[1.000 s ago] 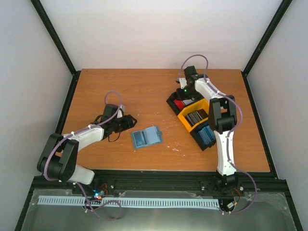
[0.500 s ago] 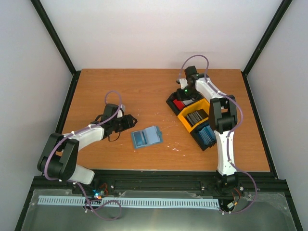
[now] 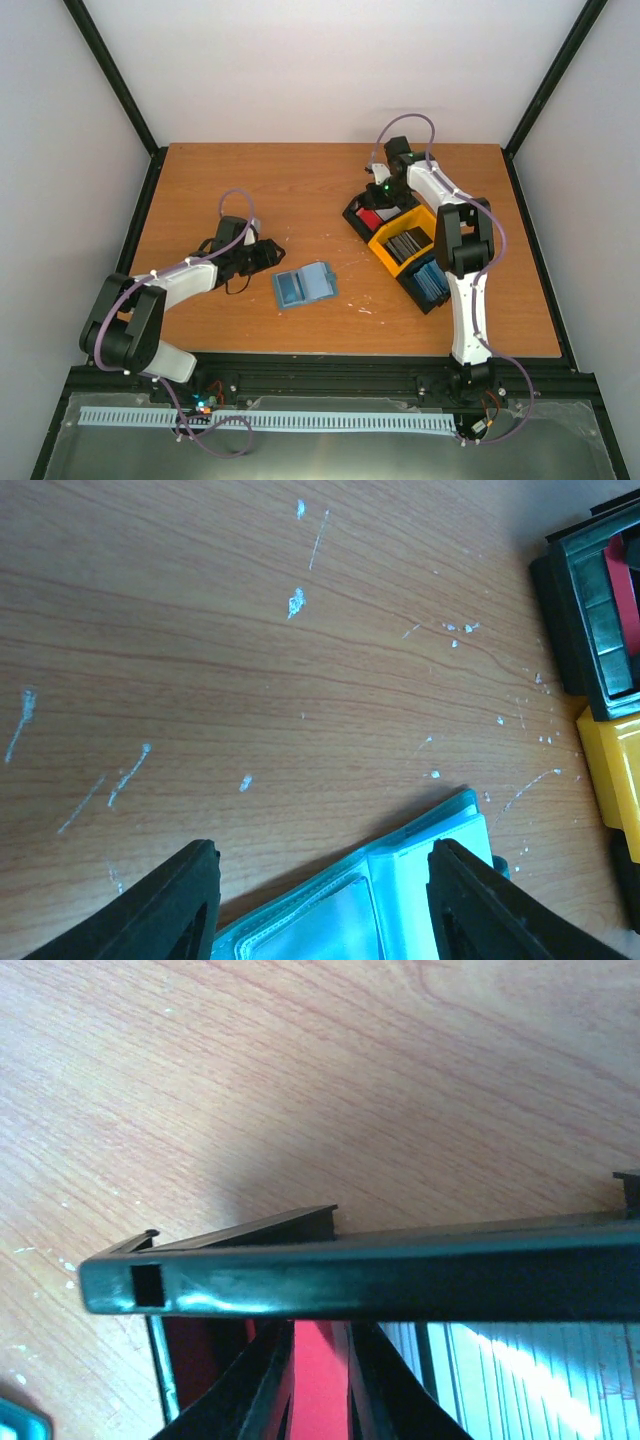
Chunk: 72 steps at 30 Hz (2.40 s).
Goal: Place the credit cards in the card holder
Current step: Pick up the credit card from the storage box.
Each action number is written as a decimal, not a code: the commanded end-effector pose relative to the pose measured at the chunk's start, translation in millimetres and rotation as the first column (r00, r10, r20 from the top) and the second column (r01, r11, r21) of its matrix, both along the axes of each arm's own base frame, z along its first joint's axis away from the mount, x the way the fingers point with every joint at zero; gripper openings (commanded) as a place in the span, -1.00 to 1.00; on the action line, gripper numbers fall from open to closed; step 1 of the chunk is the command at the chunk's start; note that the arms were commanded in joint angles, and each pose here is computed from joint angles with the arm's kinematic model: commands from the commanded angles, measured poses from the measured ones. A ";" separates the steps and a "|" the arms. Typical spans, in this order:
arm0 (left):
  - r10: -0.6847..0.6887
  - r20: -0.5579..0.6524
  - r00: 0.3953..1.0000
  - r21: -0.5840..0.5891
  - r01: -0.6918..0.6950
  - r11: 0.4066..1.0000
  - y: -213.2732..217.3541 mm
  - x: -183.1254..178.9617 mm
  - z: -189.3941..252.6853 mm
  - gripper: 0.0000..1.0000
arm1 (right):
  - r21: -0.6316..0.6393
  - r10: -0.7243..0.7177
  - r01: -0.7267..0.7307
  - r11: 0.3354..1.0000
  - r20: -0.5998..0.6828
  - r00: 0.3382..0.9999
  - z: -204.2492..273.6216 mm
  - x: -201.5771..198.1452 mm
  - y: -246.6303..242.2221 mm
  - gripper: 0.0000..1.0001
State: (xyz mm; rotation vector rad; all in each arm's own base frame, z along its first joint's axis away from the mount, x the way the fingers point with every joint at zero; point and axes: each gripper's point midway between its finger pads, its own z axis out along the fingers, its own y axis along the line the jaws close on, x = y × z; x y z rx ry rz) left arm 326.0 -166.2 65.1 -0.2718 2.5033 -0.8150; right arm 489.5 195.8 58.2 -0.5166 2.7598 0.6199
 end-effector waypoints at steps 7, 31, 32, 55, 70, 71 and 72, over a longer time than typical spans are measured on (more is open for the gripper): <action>-0.009 0.025 1.000 0.008 0.009 1.000 0.0 7.5 7.2 0.16 | 0.119 0.028 -0.023 0.993 -0.041 0.999 30.0 -25.0 14.6 -0.66; -0.003 0.029 1.000 0.017 0.002 1.000 1.6 8.9 8.3 0.16 | -0.028 0.130 -0.129 0.991 0.019 0.991 11.4 -31.0 10.5 -0.62; -0.001 0.030 1.000 0.018 0.001 1.000 1.7 9.4 9.1 0.16 | -0.050 0.142 -0.140 0.989 0.029 0.989 8.5 -29.1 11.5 -0.68; -0.038 0.203 0.978 -0.066 0.052 0.996 -9.5 14.8 61.4 0.28 | 0.076 0.000 -0.023 0.997 0.296 0.955 140.1 -26.1 -8.5 -0.94; -0.121 0.377 0.918 -0.322 0.253 0.912 -48.5 7.4 144.0 0.82 | 0.703 -0.241 0.232 0.672 -0.089 0.967 192.0 -82.8 30.1 -0.94; -0.124 0.379 0.917 -0.340 0.263 0.903 -50.8 7.1 147.9 0.81 | 0.718 -0.230 0.234 0.656 -0.106 0.967 195.3 -86.8 31.7 -0.94; -0.131 0.382 0.915 -0.358 0.277 0.892 -53.6 6.7 151.8 0.82 | 0.730 -0.220 0.235 0.642 -0.119 0.968 197.9 -89.4 32.5 -0.94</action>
